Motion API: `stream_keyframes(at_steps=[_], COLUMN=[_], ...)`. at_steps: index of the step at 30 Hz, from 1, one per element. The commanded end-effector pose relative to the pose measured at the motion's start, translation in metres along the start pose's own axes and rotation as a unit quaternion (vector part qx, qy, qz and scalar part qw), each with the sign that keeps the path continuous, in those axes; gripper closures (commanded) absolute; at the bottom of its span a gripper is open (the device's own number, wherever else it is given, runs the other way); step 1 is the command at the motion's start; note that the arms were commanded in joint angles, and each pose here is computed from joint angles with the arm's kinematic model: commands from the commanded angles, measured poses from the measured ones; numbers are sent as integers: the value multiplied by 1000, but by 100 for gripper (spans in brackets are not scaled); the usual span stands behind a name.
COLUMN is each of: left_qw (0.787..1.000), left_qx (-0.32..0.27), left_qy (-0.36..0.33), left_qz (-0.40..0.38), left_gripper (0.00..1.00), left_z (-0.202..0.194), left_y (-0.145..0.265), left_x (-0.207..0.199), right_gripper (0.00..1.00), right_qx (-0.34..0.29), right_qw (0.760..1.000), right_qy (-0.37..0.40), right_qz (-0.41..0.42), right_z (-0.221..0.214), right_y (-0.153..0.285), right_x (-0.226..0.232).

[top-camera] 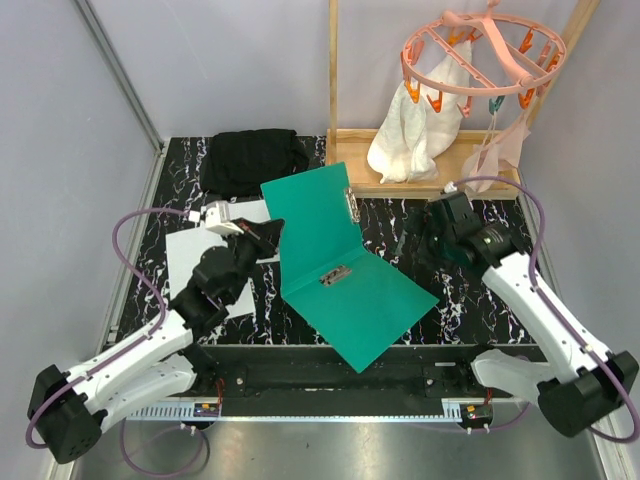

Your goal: Put the files into the folder

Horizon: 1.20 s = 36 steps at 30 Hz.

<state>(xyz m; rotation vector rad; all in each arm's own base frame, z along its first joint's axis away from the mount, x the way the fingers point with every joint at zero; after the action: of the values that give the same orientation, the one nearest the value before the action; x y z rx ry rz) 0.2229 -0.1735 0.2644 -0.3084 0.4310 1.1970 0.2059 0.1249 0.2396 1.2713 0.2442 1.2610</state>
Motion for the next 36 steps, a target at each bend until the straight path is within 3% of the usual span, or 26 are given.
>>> stream_keyframes(at_steps=[1,5,10,17,23,27,28,30,31,32,34,35,36], left_qw=[992,991,984,979,975,972,972,970,972,972,973,973,973], left_qx=[-113,-115,-115,-88,-75,-65,-60,-49,-42,-28,-7,9,20], left_qy=[46,37,63,84,107,117,123,135,138,129,124,112,109], left_qz=[42,58,125,162,180,191,193,194,188,193,193,201,203], left_gripper=[100,100,100,100,100,100,100,100,100,100,100,99,88], left_z=[26,20,19,10,3,-2,-5,-13,-15,-21,-29,-36,-41], left_y=[7,14,17,14,17,18,19,20,20,21,23,26,27], left_x=[-2,-5,9,13,19,22,23,24,23,26,27,31,34], right_gripper=[0,0,0,0,2,24,43,59,74,82,100,100,100], right_qx=[-23,-39,-12,41,46,16,3,-42,-57,-81,-114,-135,-153], right_qw=[995,990,978,971,951,944,943,943,943,945,954,957,962], right_qy=[-89,-121,-187,-236,-293,-309,-309,-304,-299,-291,-245,-230,-193], right_qz=[-35,-58,-90,17,84,118,122,130,131,125,129,117,121], right_z=[-10,-21,-48,-68,-75,-69,-65,-54,-50,-43,-31,-25,-16], right_y=[-5,-7,-24,-37,-47,-51,-51,-50,-48,-48,-40,-41,-34], right_x=[-22,-47,-73,-62,-59,-58,-57,-57,-56,-57,-51,-52,-46])
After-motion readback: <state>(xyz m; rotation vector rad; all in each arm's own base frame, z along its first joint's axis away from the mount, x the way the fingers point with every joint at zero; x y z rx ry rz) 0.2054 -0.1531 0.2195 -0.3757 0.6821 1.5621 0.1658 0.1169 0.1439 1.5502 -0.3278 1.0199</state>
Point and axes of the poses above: each gripper's point midway between its finger pads, its own y axis back along the fingers, its own x axis along the line the jaws close on, z = x × y, the point moved 6 cm from there along y, back along the fingers, and after that the axes turned 14 degrees about -y, right-handed, at the moved point
